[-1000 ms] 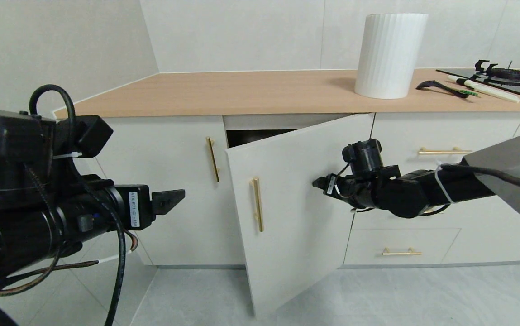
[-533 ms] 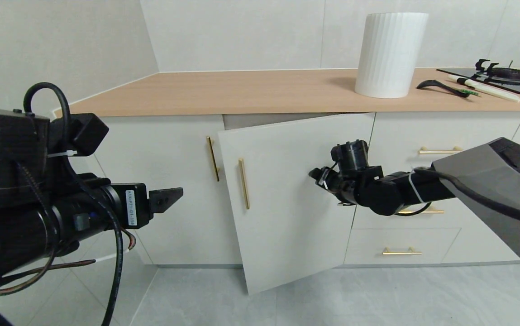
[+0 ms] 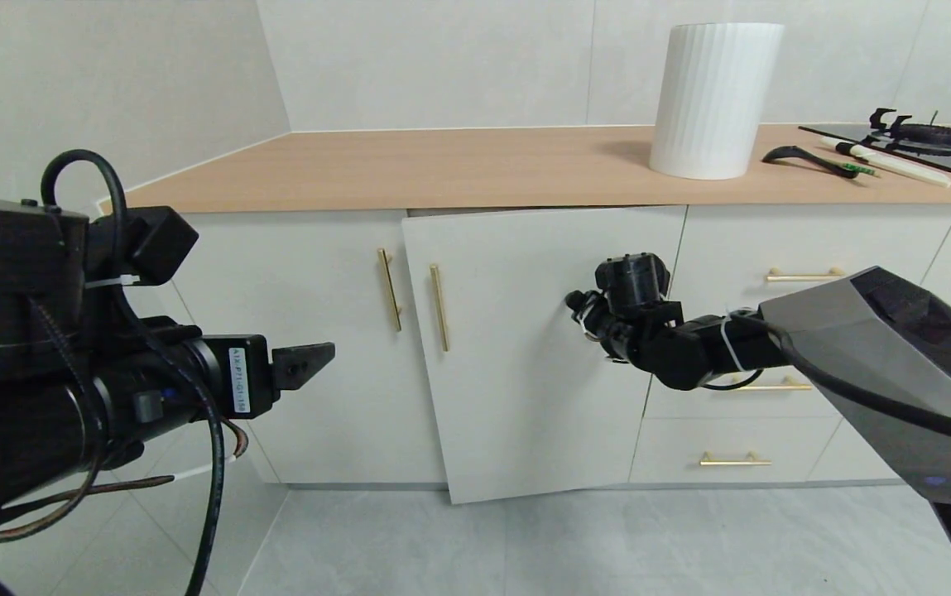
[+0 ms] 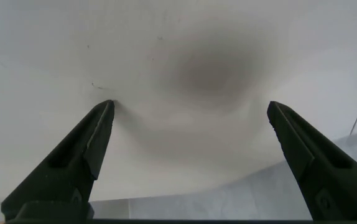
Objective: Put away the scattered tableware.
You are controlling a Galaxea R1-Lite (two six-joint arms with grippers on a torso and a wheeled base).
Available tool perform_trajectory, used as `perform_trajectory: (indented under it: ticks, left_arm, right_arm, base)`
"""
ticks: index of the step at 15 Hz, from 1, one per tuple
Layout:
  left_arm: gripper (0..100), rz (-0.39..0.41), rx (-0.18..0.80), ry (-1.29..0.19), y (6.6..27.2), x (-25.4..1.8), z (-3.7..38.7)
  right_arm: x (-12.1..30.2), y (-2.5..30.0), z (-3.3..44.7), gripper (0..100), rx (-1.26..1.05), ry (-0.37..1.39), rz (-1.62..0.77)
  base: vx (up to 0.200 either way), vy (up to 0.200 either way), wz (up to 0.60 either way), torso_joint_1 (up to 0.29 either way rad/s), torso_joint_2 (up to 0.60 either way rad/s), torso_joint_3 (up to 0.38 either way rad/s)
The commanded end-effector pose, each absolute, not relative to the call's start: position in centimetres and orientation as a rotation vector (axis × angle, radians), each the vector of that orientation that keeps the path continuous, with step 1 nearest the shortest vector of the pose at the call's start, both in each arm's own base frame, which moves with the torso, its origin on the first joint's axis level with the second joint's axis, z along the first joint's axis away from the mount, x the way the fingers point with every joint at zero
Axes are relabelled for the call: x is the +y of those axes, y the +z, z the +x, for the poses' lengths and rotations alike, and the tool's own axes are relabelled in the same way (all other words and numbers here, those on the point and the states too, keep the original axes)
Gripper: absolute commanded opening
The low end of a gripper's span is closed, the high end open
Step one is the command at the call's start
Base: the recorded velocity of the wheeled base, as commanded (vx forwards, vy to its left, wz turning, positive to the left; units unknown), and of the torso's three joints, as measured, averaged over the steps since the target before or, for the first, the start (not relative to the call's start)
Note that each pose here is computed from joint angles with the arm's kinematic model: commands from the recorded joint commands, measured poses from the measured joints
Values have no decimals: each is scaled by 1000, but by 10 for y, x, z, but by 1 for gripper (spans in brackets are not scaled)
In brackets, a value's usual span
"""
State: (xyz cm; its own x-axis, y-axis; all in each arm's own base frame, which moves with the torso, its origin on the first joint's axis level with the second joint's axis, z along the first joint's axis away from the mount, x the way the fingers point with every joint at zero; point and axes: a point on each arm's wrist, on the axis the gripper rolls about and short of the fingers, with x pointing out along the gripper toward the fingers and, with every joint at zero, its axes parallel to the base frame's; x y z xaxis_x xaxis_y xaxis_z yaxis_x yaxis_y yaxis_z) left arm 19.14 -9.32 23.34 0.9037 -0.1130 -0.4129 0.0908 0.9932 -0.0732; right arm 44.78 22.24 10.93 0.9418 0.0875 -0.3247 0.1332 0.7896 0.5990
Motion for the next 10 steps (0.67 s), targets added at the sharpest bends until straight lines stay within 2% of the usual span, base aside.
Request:
perform_trajectory:
  ticks: [1,10]
  left_arm:
    - [100,-53,431,-107,233,-94,192]
    - [100,-55,425,-106,234,-93,191]
  right_arm:
    - [222,107,454,100,331,-42,668]
    - [205,112,471,100,257,-122,685]
  base:
    - [0,0,0,0,0,0]
    - [0,0,0,0,0,0]
